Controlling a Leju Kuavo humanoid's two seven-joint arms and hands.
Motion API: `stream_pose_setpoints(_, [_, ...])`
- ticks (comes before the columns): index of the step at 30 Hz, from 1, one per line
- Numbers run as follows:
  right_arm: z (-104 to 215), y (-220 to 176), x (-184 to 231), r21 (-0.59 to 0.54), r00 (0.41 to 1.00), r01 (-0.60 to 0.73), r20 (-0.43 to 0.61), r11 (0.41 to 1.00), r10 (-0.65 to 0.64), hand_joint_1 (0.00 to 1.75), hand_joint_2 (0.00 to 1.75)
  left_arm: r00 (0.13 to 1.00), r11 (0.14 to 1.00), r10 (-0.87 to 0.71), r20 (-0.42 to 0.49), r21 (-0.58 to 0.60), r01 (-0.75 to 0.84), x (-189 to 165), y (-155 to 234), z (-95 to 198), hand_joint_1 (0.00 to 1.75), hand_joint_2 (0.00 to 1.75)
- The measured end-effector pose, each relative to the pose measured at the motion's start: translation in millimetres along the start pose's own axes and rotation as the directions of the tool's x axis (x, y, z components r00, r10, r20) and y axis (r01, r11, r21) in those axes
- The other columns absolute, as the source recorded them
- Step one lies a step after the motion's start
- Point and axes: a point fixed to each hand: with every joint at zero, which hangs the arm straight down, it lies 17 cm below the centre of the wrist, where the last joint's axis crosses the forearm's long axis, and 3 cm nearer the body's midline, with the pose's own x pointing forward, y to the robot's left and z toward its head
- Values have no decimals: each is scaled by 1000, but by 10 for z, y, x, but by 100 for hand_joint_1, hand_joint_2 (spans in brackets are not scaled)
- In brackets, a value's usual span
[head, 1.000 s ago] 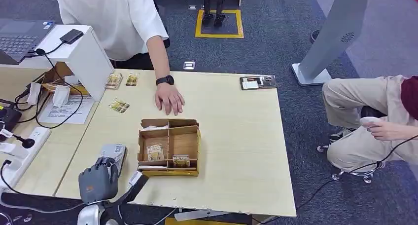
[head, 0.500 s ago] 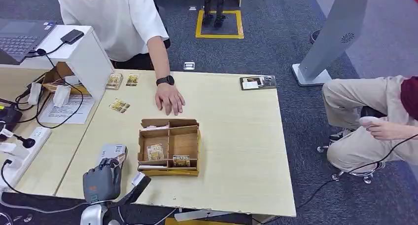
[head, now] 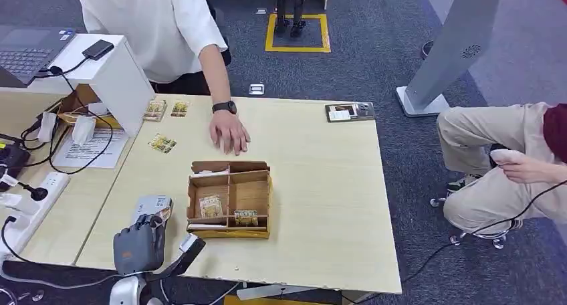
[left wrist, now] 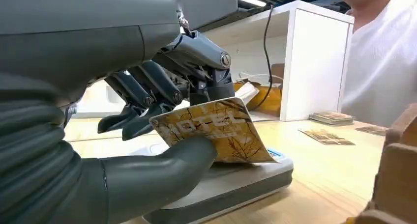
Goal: Pass the card to the sensor for recognition and then transmit it.
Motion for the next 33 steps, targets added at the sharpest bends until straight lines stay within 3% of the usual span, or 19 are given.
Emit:
stream_pose_setpoints(8, [1,2,1,0,1000,-1,1,1000,1,0,175,999,999,42,-19,13,-42,-19,28,-32,175,175])
stream_pose_setpoints(12, [0,1,7,1,1000,-6,4,1000,6,0,175,979,974,204,20,91,-205,79,243,-97,175,175])
stream_pose_setpoints(16, [0,2,16,1,1000,-9,8,1000,9,0,175,915,887,388,106,228,-402,249,640,-185,175,175])
stream_pose_setpoints(21, [1,6,40,2,1000,-19,19,1000,19,0,175,886,817,441,140,345,-461,235,1061,-425,175,175])
stream_pose_setpoints(33, [17,40,137,9,998,-39,55,999,39,0,175,825,715,544,153,429,-552,358,1535,-1026,175,175])
